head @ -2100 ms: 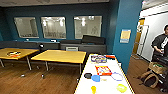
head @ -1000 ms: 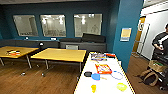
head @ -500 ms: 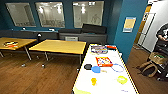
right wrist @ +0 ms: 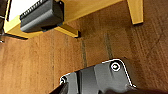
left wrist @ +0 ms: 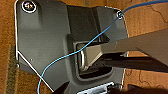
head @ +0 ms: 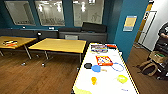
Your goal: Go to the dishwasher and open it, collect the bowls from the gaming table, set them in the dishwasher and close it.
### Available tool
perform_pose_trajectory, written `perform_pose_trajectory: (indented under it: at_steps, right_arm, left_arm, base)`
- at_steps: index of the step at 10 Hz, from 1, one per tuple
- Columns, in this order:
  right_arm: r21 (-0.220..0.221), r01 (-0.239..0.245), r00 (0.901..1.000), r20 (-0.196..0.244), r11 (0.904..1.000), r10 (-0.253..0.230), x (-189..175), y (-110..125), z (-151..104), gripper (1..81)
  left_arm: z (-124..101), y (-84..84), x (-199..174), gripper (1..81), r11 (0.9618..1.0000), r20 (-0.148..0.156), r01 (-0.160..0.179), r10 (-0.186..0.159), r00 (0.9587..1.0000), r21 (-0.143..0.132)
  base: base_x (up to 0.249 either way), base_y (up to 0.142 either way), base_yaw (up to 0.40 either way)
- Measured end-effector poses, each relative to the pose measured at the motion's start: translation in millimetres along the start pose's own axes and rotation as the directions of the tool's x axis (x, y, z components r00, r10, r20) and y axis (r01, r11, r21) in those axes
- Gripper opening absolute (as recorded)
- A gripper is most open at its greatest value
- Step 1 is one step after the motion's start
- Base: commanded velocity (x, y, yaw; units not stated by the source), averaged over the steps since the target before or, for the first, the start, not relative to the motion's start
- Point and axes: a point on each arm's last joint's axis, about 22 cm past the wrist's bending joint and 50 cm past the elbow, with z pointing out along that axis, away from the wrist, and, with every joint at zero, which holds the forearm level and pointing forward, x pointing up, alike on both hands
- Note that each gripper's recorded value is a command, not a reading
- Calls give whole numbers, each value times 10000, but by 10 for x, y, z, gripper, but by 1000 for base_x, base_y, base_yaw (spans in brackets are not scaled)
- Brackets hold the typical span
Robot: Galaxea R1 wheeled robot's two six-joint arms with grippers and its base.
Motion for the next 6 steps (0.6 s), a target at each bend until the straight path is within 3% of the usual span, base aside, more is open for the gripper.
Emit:
perform_pose_trajectory:
  at_steps: [1, 6]
  right_arm:
    - [197, 95, 9995, -309, 9998, -89, 310, -150, -78, 811]
    - [974, 567, 9977, -429, 9936, -527, 1167, -870, -155, 811]
  left_arm:
    - [1, 0, 7, 811, 10000, -10, -2, 2, 10000, 0]
    - [0, 0, 2, 811, 10000, 10, 16, -16, 10000, 0]
  base:
    - [0, 0, 0]
    - [0, 0, 0]
